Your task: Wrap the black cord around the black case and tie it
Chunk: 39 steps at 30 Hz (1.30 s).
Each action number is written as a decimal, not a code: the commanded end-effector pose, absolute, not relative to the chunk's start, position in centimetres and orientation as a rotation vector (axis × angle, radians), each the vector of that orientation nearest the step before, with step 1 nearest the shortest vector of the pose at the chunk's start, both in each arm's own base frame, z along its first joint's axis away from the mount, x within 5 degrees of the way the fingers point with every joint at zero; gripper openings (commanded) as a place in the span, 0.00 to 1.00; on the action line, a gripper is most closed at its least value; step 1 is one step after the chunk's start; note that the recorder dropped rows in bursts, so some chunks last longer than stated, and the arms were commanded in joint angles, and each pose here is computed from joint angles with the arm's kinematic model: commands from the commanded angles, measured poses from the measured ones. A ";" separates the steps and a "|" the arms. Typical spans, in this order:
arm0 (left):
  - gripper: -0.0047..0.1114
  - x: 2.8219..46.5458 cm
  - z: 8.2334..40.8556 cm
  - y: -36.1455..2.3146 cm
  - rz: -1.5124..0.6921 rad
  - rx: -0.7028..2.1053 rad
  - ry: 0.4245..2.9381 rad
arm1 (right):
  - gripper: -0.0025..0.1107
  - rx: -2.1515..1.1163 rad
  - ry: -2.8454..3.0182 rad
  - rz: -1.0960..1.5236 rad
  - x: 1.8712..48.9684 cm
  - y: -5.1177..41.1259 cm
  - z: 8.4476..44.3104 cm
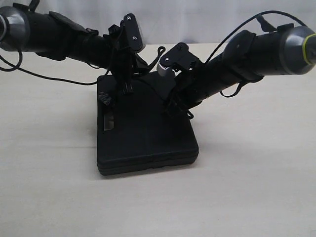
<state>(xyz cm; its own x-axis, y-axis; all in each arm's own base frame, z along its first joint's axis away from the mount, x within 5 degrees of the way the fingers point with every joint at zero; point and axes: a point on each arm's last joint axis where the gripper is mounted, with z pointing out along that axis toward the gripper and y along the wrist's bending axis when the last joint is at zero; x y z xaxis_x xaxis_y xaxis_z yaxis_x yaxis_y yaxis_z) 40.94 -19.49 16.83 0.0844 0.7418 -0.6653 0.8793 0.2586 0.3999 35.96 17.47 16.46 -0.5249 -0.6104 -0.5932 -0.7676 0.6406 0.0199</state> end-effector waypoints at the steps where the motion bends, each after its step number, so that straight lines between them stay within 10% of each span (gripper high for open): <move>1: 0.04 40.6 17.2 -19.7 -0.219 1.551 1.640 | 0.25 -1.031 2.300 0.341 36.3 17.1 16.8; 5: 0.04 40.5 18.7 -19.7 -0.245 1.474 1.653 | 0.44 -1.087 2.299 0.331 35.8 17.0 17.3; 13: 0.04 40.1 20.7 -19.5 -0.324 1.395 1.680 | 0.44 -0.893 2.272 0.343 34.9 16.3 22.5; 22: 0.04 39.1 21.6 -19.6 -0.637 1.342 1.626 | 0.44 -0.275 2.223 0.277 36.7 14.0 19.9; 39: 0.04 39.2 22.0 -16.6 -0.781 1.363 1.566 | 0.06 -0.291 2.203 0.264 37.1 13.7 20.5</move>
<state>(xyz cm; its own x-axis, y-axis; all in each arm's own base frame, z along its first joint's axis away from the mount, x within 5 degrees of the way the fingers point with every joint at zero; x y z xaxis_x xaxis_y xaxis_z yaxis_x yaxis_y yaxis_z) 39.59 -16.47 21.49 -0.0161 0.4320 -0.9017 0.9709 0.2224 0.0892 36.83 13.84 20.18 -0.6293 -0.0461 -0.7758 -0.2601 0.9532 0.1543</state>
